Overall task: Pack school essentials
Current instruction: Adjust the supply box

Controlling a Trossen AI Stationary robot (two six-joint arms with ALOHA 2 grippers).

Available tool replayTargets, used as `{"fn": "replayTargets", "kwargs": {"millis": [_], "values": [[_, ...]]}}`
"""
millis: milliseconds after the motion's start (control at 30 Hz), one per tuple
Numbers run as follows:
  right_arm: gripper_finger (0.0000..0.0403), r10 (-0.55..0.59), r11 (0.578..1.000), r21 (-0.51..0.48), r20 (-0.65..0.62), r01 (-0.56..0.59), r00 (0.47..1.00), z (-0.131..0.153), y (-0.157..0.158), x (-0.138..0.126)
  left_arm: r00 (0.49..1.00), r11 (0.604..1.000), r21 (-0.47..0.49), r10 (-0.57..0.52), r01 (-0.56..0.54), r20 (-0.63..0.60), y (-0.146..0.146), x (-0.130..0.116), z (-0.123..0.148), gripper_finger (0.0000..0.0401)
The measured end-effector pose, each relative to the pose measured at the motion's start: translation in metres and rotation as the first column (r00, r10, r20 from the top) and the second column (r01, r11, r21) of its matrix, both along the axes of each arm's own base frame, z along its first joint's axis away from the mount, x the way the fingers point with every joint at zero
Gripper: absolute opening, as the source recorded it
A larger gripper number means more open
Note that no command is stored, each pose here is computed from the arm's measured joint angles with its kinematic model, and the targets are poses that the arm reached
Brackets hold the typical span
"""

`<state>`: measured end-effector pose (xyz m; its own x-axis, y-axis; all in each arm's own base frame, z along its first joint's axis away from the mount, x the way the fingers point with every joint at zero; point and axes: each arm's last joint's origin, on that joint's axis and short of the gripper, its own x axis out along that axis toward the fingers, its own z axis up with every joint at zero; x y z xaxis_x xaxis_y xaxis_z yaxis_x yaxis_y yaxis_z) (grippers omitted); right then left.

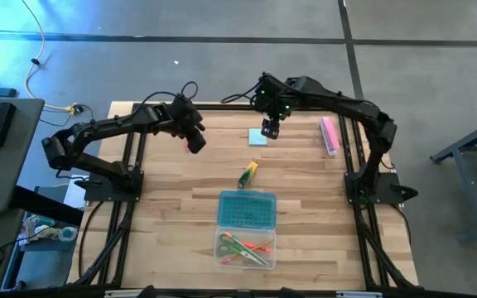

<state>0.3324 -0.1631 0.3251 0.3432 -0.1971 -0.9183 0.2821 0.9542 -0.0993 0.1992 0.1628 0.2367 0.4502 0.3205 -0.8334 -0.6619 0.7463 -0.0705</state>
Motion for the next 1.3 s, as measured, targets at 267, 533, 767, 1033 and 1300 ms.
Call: {"fn": "replayTargets", "kwargs": {"millis": [267, 533, 767, 1033, 1300], "values": [[0.0229, 0.071, 0.997, 0.008, -0.050, -0.071, 0.996, -0.023, -0.007, 0.014, 0.999, 0.995, 0.099, -0.030, 0.033, -0.025, 0.004, 0.001, 0.002, 0.0110], [0.0229, 0.198, 0.980, -0.027, -0.059, -0.200, 0.978, -0.031, -0.013, 0.021, 1.000, 0.993, 0.120, -0.011, 0.013, -0.020, 0.005, 0.002, 0.003, 0.0110], [0.0229, 0.237, 0.969, -0.061, -0.051, -0.240, 0.970, -0.033, -0.024, 0.020, 1.000, 0.993, 0.121, -0.011, 0.013, -0.019, 0.005, 0.002, 0.003, 0.0110], [0.0229, 0.241, 0.970, -0.015, -0.028, -0.242, 0.970, -0.043, -0.042, 0.017, 1.000, 0.992, 0.124, -0.011, 0.013, -0.014, 0.006, 0.002, 0.004, 0.0110], [0.0229, 0.261, 0.965, 0.020, 0.042, -0.262, 0.964, -0.043, -0.045, 0.019, 1.000, 0.992, 0.126, -0.011, 0.012, -0.013, 0.006, 0.003, 0.004, 0.0110]]}}
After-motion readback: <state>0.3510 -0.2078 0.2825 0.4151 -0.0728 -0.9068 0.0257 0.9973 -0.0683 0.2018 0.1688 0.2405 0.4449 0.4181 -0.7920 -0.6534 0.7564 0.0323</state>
